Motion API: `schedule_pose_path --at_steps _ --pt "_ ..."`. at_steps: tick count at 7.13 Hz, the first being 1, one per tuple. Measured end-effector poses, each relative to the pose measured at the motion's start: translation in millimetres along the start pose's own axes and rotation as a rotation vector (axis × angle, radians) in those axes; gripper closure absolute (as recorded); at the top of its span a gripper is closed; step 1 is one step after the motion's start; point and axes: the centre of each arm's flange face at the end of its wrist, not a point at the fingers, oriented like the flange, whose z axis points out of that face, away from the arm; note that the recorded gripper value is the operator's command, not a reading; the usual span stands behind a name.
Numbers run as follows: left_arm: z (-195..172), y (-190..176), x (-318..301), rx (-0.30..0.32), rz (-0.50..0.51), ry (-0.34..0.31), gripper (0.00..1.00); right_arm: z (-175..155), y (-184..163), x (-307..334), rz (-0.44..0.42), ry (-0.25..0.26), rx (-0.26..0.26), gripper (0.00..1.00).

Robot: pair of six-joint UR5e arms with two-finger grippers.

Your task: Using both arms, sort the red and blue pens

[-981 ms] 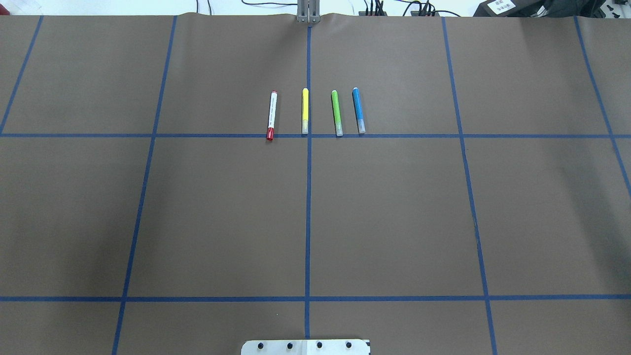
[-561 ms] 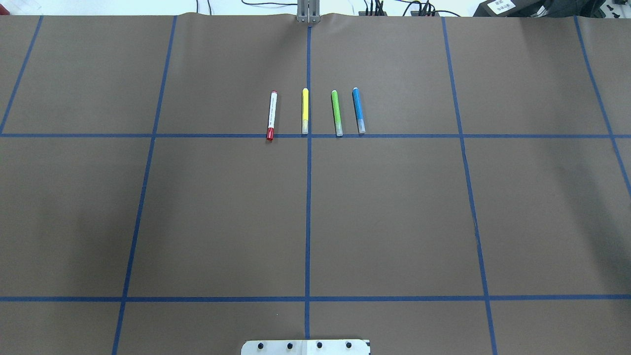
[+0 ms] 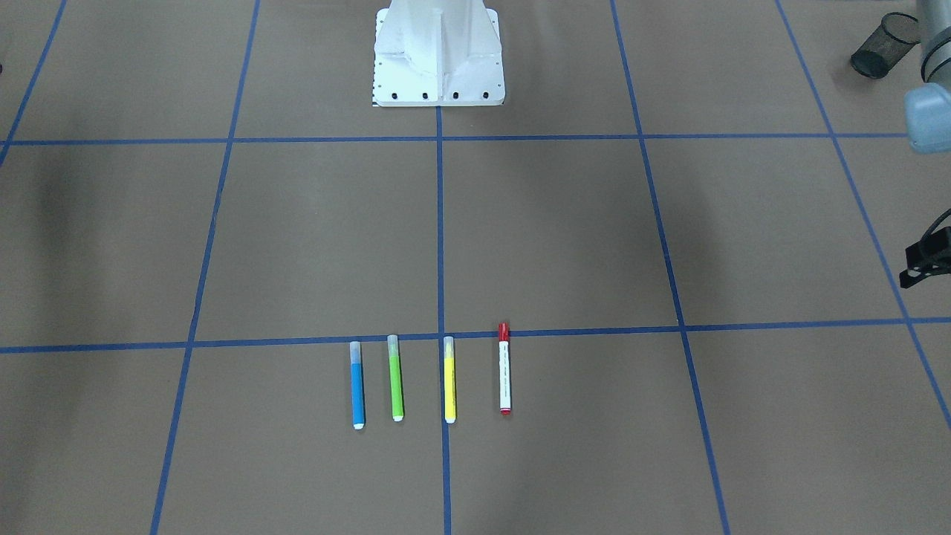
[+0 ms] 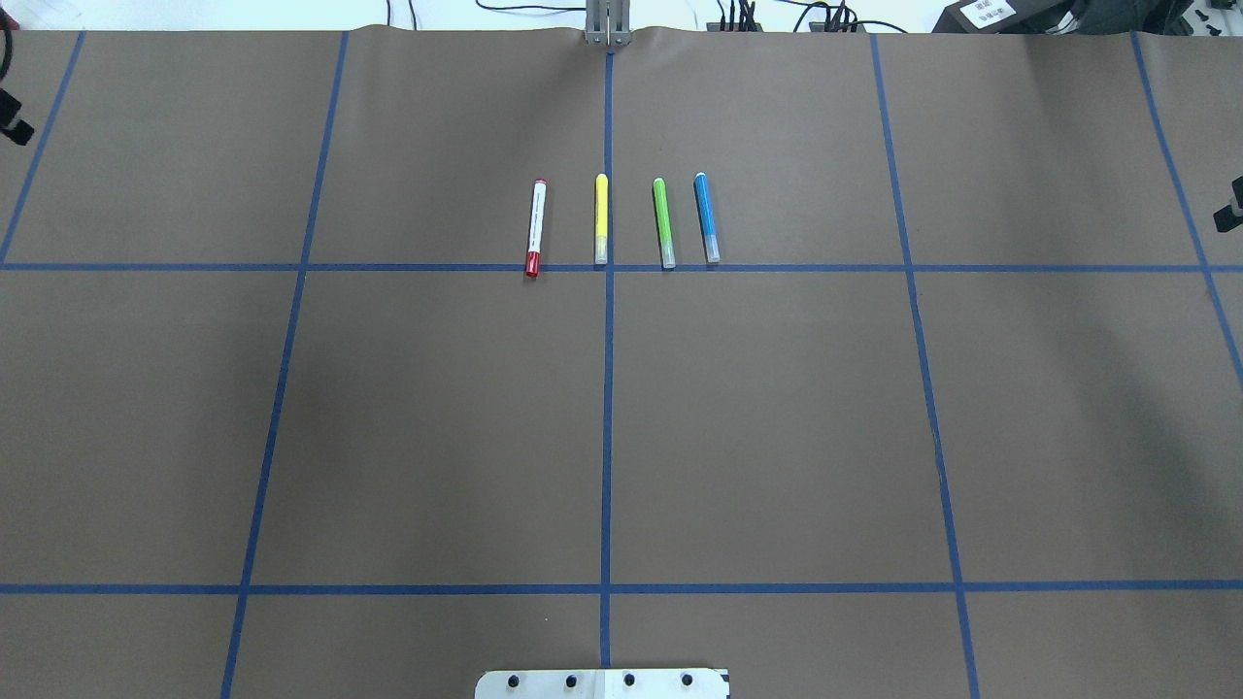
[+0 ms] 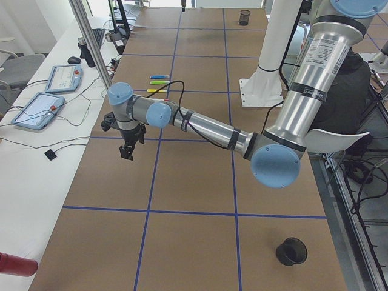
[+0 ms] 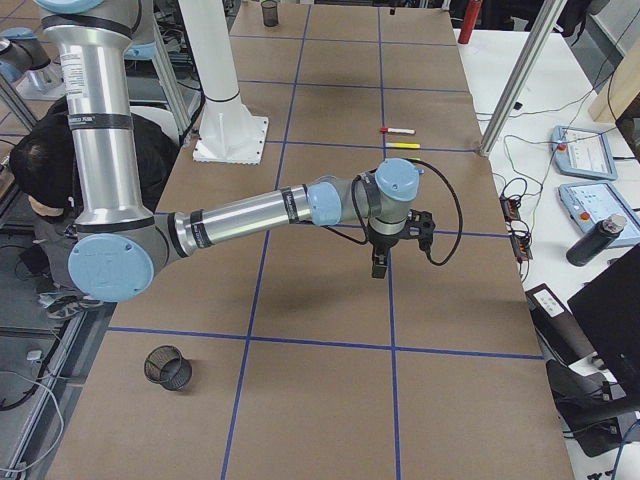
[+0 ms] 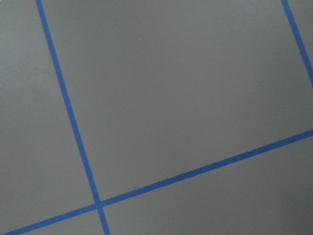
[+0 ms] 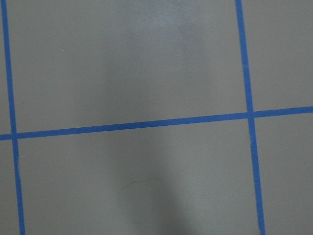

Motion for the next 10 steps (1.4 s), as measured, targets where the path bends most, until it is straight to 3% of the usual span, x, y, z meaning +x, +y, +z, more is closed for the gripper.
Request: schedule_pose_path --at_steps 2,4,7,10 --pt "0.0 -64.1 91.2 0.003 0.051 0.033 0.0 10.8 -1.7 -20.9 -0.045 -0.01 -0.01 0.0" --pt "11.1 -108.8 197.2 -0.014 0.041 0.069 0.0 10.8 -7.6 -37.8 -0.073 -0.017 -0.009 0.0" --pt "51.4 -146.5 372.6 -0.042 -0.041 0.088 0.0 16.5 -10.0 -45.9 -0.088 -0.027 -0.021 0.0" --pt "120.7 -132.1 469.6 -0.023 -0.08 0.067 0.04 26.1 -11.8 -55.2 -0.106 -0.023 -0.035 0.0"
